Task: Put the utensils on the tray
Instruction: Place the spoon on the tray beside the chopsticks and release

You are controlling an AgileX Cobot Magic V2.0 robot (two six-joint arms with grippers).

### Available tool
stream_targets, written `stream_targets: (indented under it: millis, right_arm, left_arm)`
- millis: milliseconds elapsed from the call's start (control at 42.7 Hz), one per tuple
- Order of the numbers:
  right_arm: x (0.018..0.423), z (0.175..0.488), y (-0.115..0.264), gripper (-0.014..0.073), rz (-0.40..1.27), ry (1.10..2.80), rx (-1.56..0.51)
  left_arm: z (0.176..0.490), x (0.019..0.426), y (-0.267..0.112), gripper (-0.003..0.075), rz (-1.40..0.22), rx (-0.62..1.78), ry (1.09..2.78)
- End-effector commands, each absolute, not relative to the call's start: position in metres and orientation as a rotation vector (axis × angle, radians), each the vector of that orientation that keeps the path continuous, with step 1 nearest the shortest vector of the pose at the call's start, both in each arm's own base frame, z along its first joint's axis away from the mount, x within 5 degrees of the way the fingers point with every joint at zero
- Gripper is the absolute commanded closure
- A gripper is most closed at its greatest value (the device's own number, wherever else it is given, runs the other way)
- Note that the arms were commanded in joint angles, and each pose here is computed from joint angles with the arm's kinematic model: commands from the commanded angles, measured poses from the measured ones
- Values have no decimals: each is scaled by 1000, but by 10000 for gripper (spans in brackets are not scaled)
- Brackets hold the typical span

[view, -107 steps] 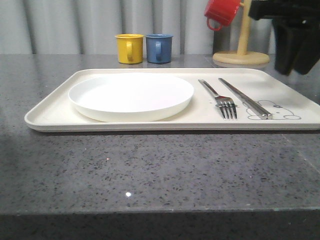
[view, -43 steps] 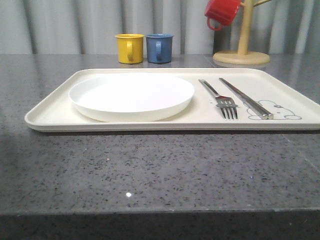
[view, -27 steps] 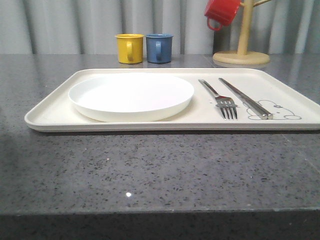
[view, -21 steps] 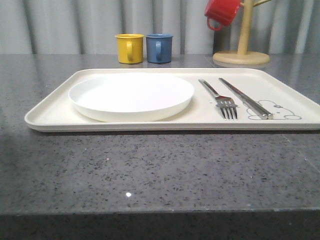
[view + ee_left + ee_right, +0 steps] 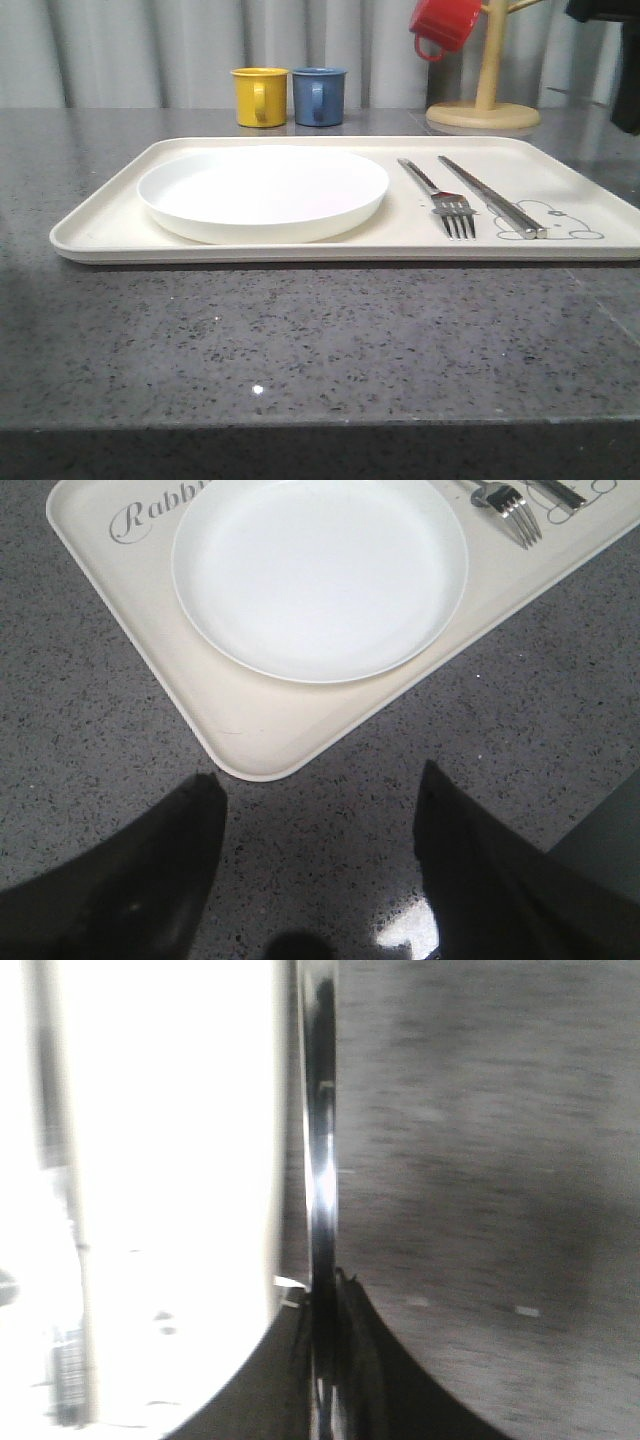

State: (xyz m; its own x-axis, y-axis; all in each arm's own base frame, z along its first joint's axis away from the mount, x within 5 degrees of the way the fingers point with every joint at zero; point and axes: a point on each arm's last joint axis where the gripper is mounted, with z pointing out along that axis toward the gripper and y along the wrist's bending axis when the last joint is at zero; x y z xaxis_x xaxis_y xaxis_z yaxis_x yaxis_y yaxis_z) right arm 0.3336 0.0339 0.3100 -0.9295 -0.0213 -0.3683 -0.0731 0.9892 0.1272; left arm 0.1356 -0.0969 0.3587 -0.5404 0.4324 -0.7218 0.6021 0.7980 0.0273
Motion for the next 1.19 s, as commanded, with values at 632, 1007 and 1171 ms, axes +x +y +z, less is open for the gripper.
stream_targets:
  millis: [632, 1007, 1171]
  right_arm:
    - [358, 287, 63, 420, 324, 2758, 61]
    - [342, 324, 63, 223, 314, 2616, -42]
    - [306, 356, 78, 223, 301, 2524, -272]
  left_arm:
    - [372, 137, -99, 303, -322, 727, 2137]
    - [372, 137, -99, 303, -322, 727, 2137]
    - [372, 137, -99, 303, -322, 727, 2137]
